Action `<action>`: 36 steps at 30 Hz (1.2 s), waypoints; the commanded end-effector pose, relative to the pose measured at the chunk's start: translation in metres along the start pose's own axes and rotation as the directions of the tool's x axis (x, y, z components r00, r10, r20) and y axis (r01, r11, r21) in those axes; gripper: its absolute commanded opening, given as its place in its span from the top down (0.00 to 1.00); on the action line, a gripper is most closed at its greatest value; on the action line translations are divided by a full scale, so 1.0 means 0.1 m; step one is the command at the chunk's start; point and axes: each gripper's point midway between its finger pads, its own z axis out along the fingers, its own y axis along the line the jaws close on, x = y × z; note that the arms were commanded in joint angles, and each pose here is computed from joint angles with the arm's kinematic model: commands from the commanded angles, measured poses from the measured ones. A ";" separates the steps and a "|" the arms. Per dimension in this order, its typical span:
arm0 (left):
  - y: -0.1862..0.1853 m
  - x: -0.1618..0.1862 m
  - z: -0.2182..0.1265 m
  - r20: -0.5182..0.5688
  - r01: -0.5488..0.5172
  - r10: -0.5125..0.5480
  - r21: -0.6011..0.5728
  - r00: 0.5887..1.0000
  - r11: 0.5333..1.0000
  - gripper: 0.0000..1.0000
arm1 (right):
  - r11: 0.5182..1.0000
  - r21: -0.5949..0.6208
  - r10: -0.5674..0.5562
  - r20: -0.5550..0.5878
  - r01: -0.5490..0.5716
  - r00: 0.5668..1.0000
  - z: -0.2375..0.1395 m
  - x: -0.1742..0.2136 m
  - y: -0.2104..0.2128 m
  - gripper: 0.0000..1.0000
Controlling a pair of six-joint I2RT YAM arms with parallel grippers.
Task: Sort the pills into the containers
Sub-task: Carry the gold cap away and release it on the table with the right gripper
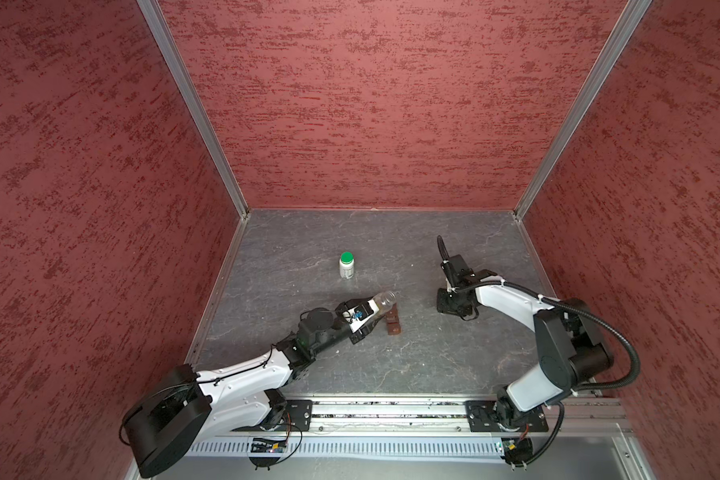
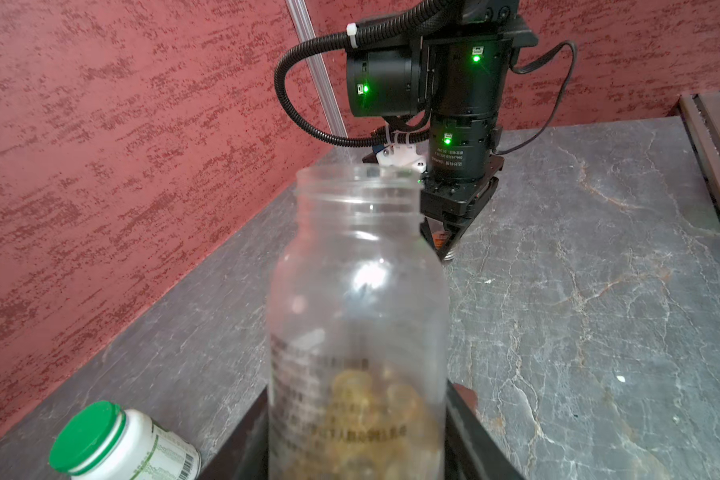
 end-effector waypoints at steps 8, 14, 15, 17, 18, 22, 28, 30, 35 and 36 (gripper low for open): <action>-0.04 0.10 0.01 -0.036 0.014 -0.014 0.002 0.999 1.000 1.00 | 1.000 0.015 0.005 0.052 -0.006 0.999 0.09 -0.31 0.05 0.66; -0.08 0.09 0.01 -0.037 0.020 -0.019 0.019 0.999 1.000 1.00 | 0.999 0.044 -0.005 0.018 0.005 1.000 0.23 -0.35 0.05 0.60; -0.09 0.09 0.01 -0.040 0.023 -0.022 0.021 0.999 1.000 1.00 | 0.999 0.045 -0.005 0.016 0.004 1.000 0.23 -0.35 0.05 0.57; -0.11 0.10 0.01 -0.052 0.023 -0.021 0.028 0.998 0.999 1.00 | 0.999 0.043 -0.003 0.020 0.002 1.000 0.21 -0.36 0.06 0.49; -0.12 0.10 0.01 -0.057 0.022 -0.020 0.032 0.998 0.999 1.00 | 0.999 0.043 -0.001 0.025 0.000 1.000 0.19 -0.37 0.06 0.45; -0.16 0.10 0.04 -0.083 0.020 -0.017 0.041 0.996 0.999 1.00 | 1.000 0.026 -0.002 0.062 0.001 0.998 0.04 -0.45 0.10 0.35; -0.20 0.17 0.11 -0.188 0.013 -0.003 0.053 0.982 0.998 1.00 | 0.999 -0.047 0.016 0.150 -0.009 0.989 -0.41 -0.56 0.22 0.30; -0.21 0.19 0.14 -0.226 0.012 0.002 0.061 0.974 0.998 1.00 | 0.997 -0.079 0.030 0.193 -0.015 0.981 -0.60 -0.57 0.24 0.30; -0.24 0.27 0.18 -0.294 0.006 0.020 0.085 0.956 0.996 1.00 | 0.985 -0.172 0.059 0.255 -0.014 0.965 -0.93 -0.47 0.27 0.31; -0.24 0.29 0.19 -0.300 0.002 0.025 0.088 0.954 0.996 1.00 | 0.982 -0.189 0.064 0.262 -0.014 0.963 -0.97 -0.43 0.28 0.32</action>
